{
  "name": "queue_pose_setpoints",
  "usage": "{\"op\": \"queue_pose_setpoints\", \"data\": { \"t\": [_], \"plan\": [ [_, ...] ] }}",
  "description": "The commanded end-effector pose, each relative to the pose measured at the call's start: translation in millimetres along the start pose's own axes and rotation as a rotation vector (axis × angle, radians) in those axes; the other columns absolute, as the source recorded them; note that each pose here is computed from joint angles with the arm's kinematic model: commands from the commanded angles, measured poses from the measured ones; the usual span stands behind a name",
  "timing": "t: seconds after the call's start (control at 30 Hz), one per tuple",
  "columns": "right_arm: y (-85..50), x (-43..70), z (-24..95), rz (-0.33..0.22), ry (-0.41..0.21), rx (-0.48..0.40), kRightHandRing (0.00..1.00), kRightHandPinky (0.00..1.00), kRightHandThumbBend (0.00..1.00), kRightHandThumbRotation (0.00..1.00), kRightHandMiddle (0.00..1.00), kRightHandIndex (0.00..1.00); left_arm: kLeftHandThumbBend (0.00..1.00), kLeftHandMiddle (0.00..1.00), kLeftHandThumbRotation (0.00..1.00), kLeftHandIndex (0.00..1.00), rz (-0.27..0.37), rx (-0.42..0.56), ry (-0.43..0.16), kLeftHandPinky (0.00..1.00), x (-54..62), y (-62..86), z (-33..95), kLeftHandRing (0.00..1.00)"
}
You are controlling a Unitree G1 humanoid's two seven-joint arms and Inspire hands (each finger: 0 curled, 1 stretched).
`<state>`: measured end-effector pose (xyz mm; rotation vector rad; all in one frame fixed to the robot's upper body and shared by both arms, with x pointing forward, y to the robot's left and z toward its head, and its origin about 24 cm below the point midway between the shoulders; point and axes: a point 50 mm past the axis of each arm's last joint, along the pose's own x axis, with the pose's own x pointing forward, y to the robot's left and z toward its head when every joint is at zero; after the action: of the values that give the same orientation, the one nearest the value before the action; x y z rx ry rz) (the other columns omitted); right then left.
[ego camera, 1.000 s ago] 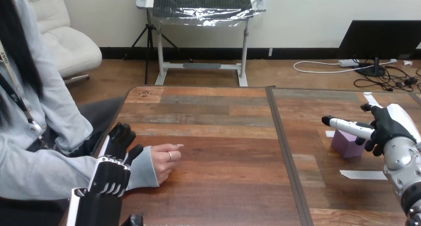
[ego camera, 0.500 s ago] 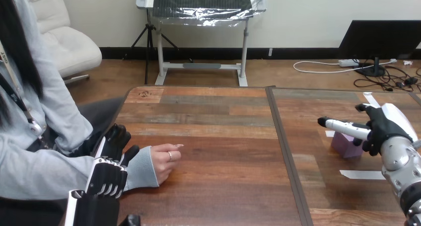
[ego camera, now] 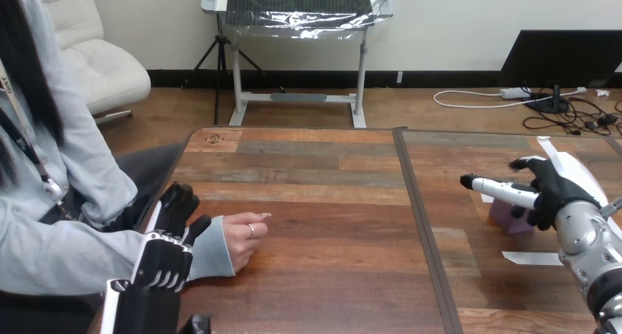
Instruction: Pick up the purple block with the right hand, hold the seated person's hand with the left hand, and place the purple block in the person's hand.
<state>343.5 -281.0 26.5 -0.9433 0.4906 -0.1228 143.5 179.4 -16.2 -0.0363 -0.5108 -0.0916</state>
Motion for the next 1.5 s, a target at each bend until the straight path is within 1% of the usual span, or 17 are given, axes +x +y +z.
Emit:
{"op": "queue_pose_setpoints", "data": {
  "t": [0.0,0.03,0.1,0.17,0.3,0.4,0.57,0.87,0.9,0.93,0.97,1.0,1.1,1.17,1.2,1.33,1.47],
  "plan": [
    [-14.1,4.1,28.7,-0.029,-0.098,0.0,0.56,0.48,0.94,0.74,0.61,0.8,1.0,0.95,0.74,0.94,-0.028,0.001,-0.075,0.89,16.9,-7.4,3.5,0.96],
    [-14.5,4.2,29.5,-0.029,-0.103,-0.002,0.61,0.53,0.91,0.73,0.65,0.78,1.0,0.95,0.74,0.93,-0.027,0.0,-0.073,0.89,16.8,-7.9,3.5,0.95],
    [-15.7,4.1,31.3,-0.033,-0.118,0.0,0.65,0.56,0.89,0.73,0.68,0.76,1.0,0.95,0.74,0.93,-0.031,-0.005,-0.069,0.89,17.0,-8.5,3.4,0.95],
    [-16.7,4.0,32.6,-0.039,-0.132,0.004,0.63,0.55,0.85,0.71,0.66,0.72,1.0,0.96,0.74,0.94,-0.037,-0.011,-0.067,0.89,17.3,-8.9,3.1,0.96],
    [-20.8,3.3,34.9,-0.073,-0.171,-0.001,0.6,0.52,0.81,0.67,0.63,0.67,1.0,0.96,0.73,0.94,-0.034,-0.014,-0.056,0.89,16.7,-9.1,2.0,0.96],
    [-24.2,3.0,35.1,-0.097,-0.185,-0.014,0.62,0.53,0.82,0.66,0.65,0.67,1.0,0.96,0.72,0.94,-0.035,-0.023,-0.05,0.9,16.8,-9.2,1.0,0.96],
    [-30.2,2.5,38.9,-0.128,-0.221,0.0,0.63,0.54,0.83,0.66,0.66,0.67,1.0,0.96,0.71,0.95,-0.038,-0.028,-0.047,0.91,17.1,-9.6,-0.1,0.97],
    [-45.4,-1.1,46.2,-0.249,-0.322,0.016,0.63,0.55,0.83,0.57,0.67,0.69,1.0,0.96,0.72,0.95,-0.032,-0.029,-0.034,0.91,16.1,-10.5,-1.9,0.96],
    [-47.7,-2.0,47.4,-0.274,-0.341,0.017,0.63,0.55,0.83,0.56,0.67,0.69,1.0,0.96,0.72,0.95,-0.032,-0.033,-0.032,0.91,16.0,-10.8,-2.1,0.96],
    [-49.0,-2.6,47.9,-0.289,-0.352,0.019,0.62,0.54,0.83,0.51,0.67,0.69,1.0,0.96,0.71,0.95,-0.033,-0.036,-0.031,0.91,16.0,-11.1,-2.3,0.97],
    [-49.9,-3.0,48.3,-0.3,-0.36,0.02,0.62,0.54,0.82,0.5,0.66,0.68,1.0,0.97,0.71,0.95,-0.033,-0.038,-0.03,0.91,16.0,-11.3,-2.4,0.97],
    [-52.7,-4.3,49.8,-0.336,-0.381,0.017,0.62,0.54,0.82,0.48,0.66,0.68,1.0,0.97,0.71,0.95,-0.034,-0.043,-0.029,0.91,16.1,-11.3,-2.8,0.97],
    [-57.9,-6.9,52.9,-0.402,-0.422,0.019,0.59,0.52,0.82,0.41,0.63,0.65,1.0,0.97,0.7,0.95,-0.035,-0.049,-0.03,0.91,16.5,-11.6,-3.3,0.97],
    [-60.0,-8.0,54.2,-0.428,-0.44,0.027,0.56,0.49,0.81,0.34,0.6,0.62,1.0,0.97,0.7,0.95,-0.034,-0.05,-0.031,0.92,16.6,-11.8,-3.4,0.97],
    [-62.1,-9.4,56.0,-0.449,-0.462,0.038,0.51,0.45,0.81,0.28,0.56,0.59,1.0,0.97,0.7,0.95,-0.034,-0.051,-0.03,0.92,16.6,-11.9,-3.4,0.97],
    [-67.1,-12.5,60.6,-0.5,-0.511,0.061,0.44,0.38,0.8,0.17,0.49,0.54,1.0,0.97,0.69,0.95,-0.034,-0.053,-0.03,0.92,16.5,-12.2,-3.7,0.97],
    [-70.3,-13.3,63.3,-0.523,-0.524,0.067,0.38,0.33,0.78,0.11,0.44,0.49,1.0,0.97,0.7,0.95,-0.034,-0.053,-0.032,0.92,16.9,-12.5,-4.0,0.97]
  ]
}}
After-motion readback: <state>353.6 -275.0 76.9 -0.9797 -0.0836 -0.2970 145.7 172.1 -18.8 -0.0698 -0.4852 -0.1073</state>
